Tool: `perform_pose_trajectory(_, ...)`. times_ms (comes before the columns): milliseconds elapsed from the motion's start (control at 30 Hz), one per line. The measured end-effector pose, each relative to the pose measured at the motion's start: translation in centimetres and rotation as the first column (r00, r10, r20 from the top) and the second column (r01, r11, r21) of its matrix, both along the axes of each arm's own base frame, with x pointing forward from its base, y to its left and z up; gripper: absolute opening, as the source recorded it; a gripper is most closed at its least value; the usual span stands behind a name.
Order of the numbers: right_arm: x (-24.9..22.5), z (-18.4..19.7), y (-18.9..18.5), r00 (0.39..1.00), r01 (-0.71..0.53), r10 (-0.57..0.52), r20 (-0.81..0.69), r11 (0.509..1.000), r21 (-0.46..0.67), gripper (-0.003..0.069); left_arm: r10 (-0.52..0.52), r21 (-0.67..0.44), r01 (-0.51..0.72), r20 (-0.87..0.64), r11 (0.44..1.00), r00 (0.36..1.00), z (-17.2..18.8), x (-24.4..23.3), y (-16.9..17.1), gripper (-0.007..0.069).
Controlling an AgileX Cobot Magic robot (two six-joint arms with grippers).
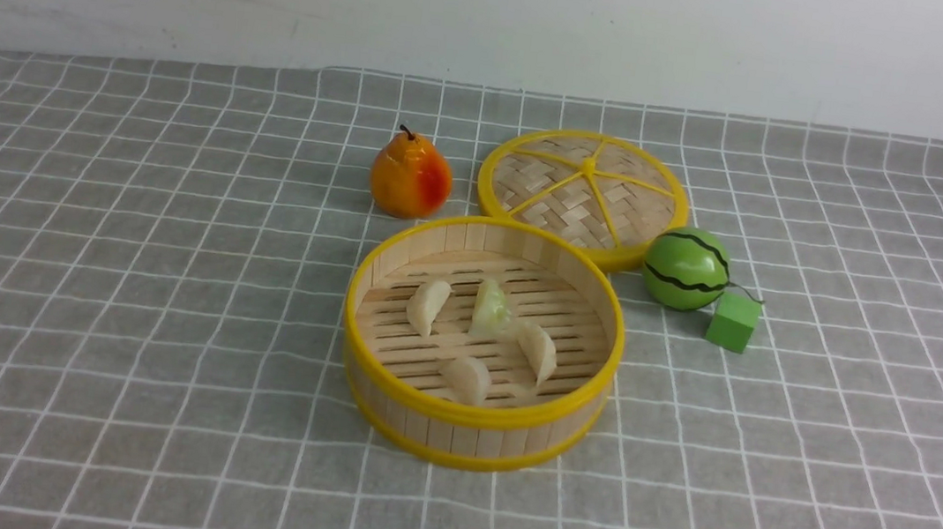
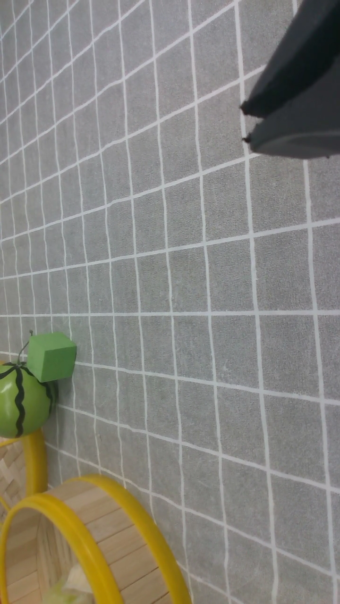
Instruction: Put the dumplings into the steamer on the table with the grey tablecloth.
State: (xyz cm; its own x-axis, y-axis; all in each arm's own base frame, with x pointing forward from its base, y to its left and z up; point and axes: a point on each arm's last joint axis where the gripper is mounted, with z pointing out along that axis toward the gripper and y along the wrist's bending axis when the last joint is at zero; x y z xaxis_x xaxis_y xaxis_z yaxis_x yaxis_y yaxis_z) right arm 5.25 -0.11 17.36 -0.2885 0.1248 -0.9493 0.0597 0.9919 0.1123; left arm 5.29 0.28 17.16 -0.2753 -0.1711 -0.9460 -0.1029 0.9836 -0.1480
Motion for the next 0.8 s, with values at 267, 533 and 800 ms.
perform_pose_trajectory(267, 0.00, 0.00, 0.00, 1.000, 0.000, 0.000, 0.000, 1.000, 0.000, 0.0062, 0.027, -0.095, -0.027, 0.003, 0.995, 1.000, -0.04, 0.00, -0.01, -0.0014)
perform_pose_trajectory(533, 0.00, 0.00, 0.00, 1.000, 0.000, 0.000, 0.000, 1.000, 0.000, 0.0074, 0.029, -0.104, -0.029, 0.003, 0.994, 1.000, -0.04, 0.00, -0.02, -0.0014)
perform_pose_trajectory(800, 0.00, 0.00, 0.00, 1.000, -0.001, 0.001, 0.000, 1.000, -0.002, 0.0084, 0.030, -0.105, -0.029, 0.003, 0.994, 1.000, -0.04, 0.00, -0.02, -0.0014)
